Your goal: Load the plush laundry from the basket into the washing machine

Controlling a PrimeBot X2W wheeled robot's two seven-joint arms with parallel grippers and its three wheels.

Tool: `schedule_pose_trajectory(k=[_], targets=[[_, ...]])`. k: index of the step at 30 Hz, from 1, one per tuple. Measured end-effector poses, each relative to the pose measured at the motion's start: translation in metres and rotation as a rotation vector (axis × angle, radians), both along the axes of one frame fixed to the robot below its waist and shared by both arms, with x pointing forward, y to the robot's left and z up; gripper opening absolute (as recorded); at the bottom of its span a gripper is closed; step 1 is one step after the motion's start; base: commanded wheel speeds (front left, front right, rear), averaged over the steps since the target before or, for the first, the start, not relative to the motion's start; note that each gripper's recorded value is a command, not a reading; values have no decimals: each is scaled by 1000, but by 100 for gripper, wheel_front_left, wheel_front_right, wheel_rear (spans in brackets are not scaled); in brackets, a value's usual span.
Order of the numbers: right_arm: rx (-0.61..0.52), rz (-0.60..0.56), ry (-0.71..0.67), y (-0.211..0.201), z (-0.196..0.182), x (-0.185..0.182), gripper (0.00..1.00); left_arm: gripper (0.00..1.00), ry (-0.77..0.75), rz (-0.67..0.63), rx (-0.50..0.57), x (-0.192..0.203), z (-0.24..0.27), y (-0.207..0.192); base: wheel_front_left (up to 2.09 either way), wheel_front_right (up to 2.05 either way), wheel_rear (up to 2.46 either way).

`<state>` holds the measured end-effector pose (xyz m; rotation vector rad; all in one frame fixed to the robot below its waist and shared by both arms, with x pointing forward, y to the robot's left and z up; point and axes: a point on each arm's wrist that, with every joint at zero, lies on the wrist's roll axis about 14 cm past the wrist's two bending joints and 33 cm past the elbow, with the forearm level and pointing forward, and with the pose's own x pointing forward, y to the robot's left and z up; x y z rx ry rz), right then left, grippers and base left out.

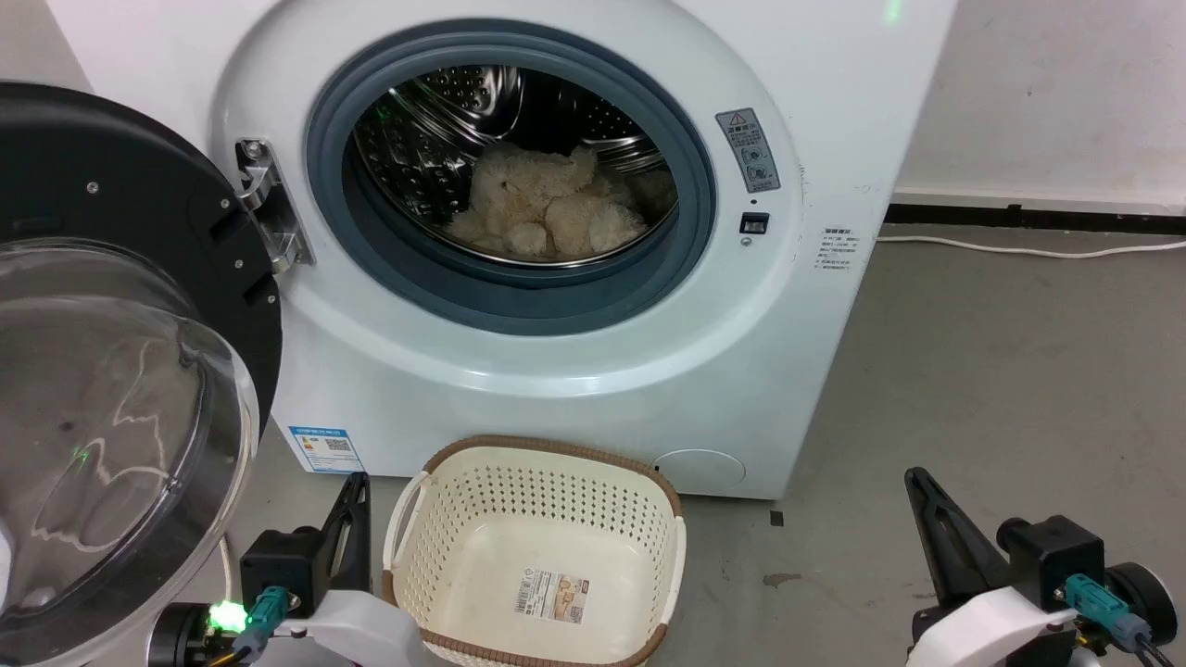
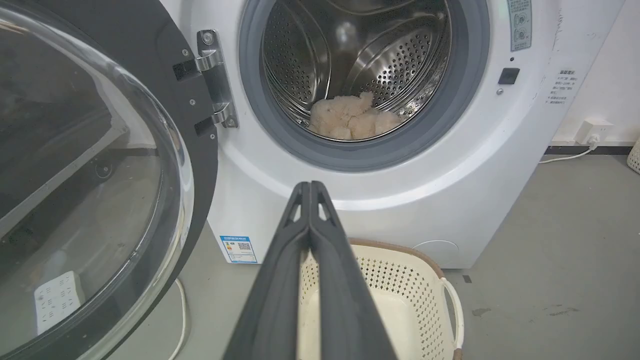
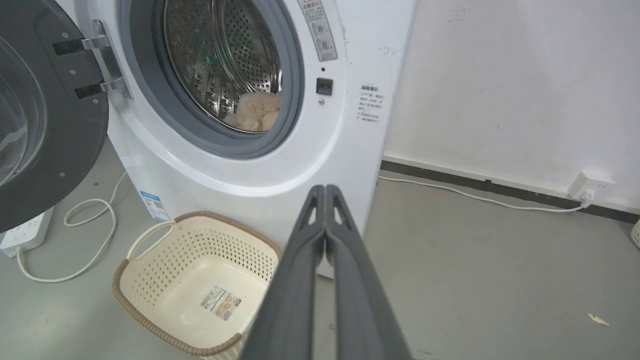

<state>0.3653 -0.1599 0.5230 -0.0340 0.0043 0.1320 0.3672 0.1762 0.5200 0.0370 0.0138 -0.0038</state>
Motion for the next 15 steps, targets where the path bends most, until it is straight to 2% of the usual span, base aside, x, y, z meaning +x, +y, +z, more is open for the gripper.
schedule_pose_trajectory(k=[15], targets=[[-12,-1,8,0,1,4,0,0,7,9,6,2,1,3,0,0,0]])
